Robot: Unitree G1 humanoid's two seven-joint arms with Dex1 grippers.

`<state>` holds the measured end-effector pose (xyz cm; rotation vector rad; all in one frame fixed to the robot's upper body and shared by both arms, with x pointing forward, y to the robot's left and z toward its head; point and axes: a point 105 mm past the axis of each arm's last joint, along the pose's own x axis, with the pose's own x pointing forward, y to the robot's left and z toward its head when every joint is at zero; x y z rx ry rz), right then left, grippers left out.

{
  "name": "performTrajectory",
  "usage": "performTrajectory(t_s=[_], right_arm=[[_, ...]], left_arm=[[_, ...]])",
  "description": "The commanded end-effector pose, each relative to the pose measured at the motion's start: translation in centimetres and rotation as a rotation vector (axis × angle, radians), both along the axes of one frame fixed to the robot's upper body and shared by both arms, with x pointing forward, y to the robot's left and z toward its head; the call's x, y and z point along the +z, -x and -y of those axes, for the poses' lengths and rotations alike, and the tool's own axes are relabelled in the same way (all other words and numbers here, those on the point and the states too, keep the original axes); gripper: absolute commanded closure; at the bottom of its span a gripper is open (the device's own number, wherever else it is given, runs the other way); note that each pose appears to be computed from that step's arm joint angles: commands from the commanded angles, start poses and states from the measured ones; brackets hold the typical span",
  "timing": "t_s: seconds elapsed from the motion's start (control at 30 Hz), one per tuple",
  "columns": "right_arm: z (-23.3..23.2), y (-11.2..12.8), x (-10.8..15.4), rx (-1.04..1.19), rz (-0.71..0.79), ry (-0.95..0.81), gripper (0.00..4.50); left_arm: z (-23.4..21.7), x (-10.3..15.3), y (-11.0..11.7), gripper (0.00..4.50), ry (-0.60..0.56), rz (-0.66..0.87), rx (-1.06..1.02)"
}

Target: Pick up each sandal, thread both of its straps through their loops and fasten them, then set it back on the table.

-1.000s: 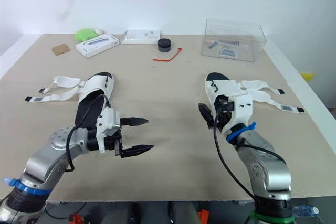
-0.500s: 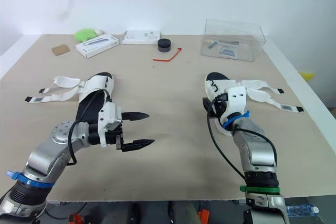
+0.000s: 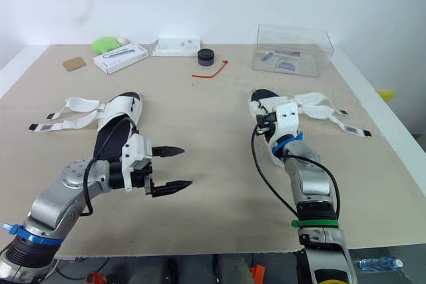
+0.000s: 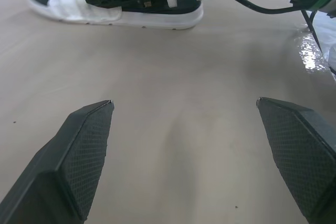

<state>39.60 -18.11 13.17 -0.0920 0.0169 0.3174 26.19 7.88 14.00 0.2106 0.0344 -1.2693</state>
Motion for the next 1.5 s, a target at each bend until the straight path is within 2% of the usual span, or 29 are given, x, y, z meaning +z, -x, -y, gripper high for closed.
performTrajectory(t_s=[0.03,0.1,0.27,0.47,0.57,0.83,1.17,1.5], right_arm=[[-1.7,0.1,1.3,0.115,0.012,-0.002,4.48],[-2.9,0.7,1.7,0.220,-0.015,-0.017,4.48],[-6.5,5.3,3.1,0.685,-0.078,0.033,4.48],[-7.2,11.7,2.5,1.177,-0.171,0.260,4.48],[-7.4,13.1,1.4,1.310,-0.165,0.381,4.48],[-10.0,14.3,0.9,1.426,-0.123,0.331,4.48],[-10.3,15.2,-0.6,1.435,-0.159,0.299,4.48],[-9.7,14.4,-1.1,1.404,-0.162,0.303,4.48]], left_arm=[[0.1,1.1,0.6,0.00,0.027,0.033,-0.010],[0.0,1.3,0.5,0.00,0.032,0.037,-0.002],[-1.0,2.0,0.1,0.00,0.037,0.051,0.020],[-3.1,2.3,0.3,0.00,0.023,0.029,0.033],[-3.4,2.0,0.3,0.00,0.025,0.021,0.050],[-3.0,1.7,2.2,0.00,0.020,-0.008,0.033],[-5.1,1.0,2.3,0.00,-0.028,-0.011,0.115],[-4.3,0.8,2.4,0.00,-0.053,0.004,0.060]])
